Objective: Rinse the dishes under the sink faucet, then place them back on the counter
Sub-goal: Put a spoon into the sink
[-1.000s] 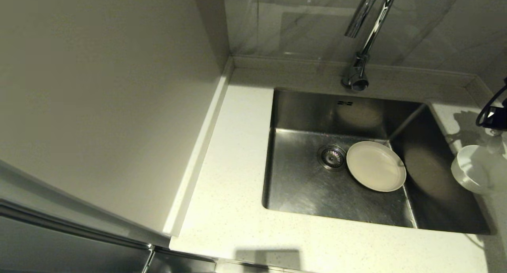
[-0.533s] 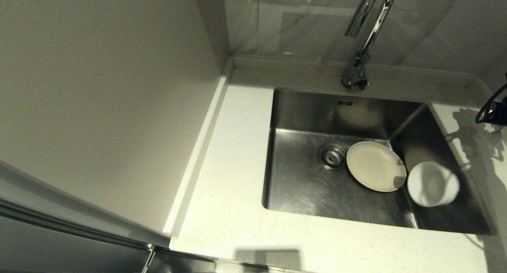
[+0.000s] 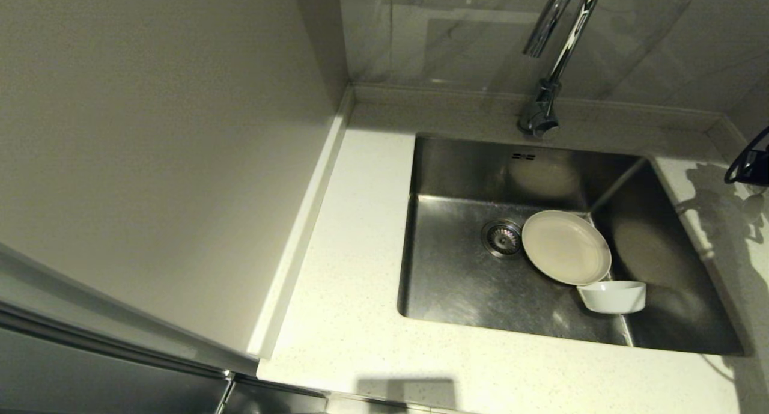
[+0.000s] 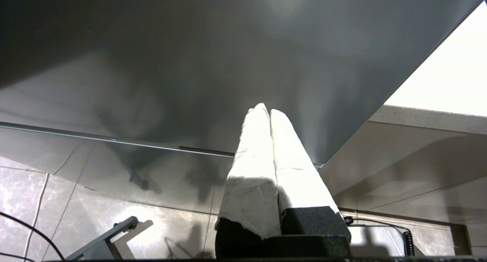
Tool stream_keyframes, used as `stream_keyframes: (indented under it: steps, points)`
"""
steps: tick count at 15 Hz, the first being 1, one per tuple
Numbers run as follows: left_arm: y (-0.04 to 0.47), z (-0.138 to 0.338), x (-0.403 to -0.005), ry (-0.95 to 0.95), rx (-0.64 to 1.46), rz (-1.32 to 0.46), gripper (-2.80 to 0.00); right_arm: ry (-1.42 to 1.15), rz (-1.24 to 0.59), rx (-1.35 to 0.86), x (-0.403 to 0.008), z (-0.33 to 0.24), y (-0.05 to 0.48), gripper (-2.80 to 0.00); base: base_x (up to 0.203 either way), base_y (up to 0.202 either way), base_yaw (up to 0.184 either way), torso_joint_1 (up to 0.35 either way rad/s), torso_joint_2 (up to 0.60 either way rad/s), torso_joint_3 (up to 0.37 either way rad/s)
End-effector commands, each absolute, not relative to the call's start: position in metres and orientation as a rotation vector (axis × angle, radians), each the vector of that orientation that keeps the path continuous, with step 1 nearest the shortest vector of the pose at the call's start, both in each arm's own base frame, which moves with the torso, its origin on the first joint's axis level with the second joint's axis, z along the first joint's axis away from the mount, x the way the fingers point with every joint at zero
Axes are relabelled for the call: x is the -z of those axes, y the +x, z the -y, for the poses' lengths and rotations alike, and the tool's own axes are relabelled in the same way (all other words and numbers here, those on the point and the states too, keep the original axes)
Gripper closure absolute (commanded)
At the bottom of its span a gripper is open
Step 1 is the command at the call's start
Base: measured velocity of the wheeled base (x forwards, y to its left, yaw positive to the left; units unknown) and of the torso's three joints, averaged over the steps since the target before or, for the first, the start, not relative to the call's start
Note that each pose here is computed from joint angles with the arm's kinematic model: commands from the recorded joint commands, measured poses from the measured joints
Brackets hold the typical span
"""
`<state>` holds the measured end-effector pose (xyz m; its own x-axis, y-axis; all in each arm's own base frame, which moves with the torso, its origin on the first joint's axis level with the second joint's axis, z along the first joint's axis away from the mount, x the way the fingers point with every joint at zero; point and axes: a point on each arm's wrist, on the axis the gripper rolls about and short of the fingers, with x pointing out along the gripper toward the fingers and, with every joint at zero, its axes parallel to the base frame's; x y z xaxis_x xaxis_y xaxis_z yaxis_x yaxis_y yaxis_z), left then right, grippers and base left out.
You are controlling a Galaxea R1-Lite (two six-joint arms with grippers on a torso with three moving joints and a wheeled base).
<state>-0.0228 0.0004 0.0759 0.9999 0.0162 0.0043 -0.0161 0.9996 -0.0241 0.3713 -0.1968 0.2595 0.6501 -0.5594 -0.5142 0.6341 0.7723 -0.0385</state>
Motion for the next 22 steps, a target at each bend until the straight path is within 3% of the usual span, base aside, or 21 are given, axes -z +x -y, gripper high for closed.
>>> stream_keyframes:
  steps: [1,6,10,15,22]
  points:
    - [-0.023,0.0,-0.076,-0.025,-0.017,0.008,0.0,0.129,-0.509,0.656,-0.273,0.185,0.366,0.0,0.0,0.0,0.0,0.0,0.0,0.0]
    - [-0.023,0.0,-0.076,-0.025,-0.017,0.008,0.0,0.001,-0.496,0.462,-0.3,0.115,0.355,0.0,0.0,0.0,0.0,0.0,0.0,0.0]
    - [-0.023,0.0,-0.076,-0.025,-0.017,0.008,0.0,-0.144,-0.57,0.3,-0.287,0.046,0.359,0.0,0.0,0.0,0.0,0.0,0.0,0.0]
    - [-0.023,0.0,-0.076,-0.025,-0.017,0.008,0.0,-0.311,-0.693,0.26,-0.247,-0.009,0.376,0.0,0.0,0.0,0.0,0.0,0.0,0.0]
    - [-0.023,0.0,-0.076,-0.025,-0.017,0.008,0.0,-0.36,-0.721,0.349,-0.16,-0.015,0.424,0.0,0.0,0.0,0.0,0.0,0.0,0.0]
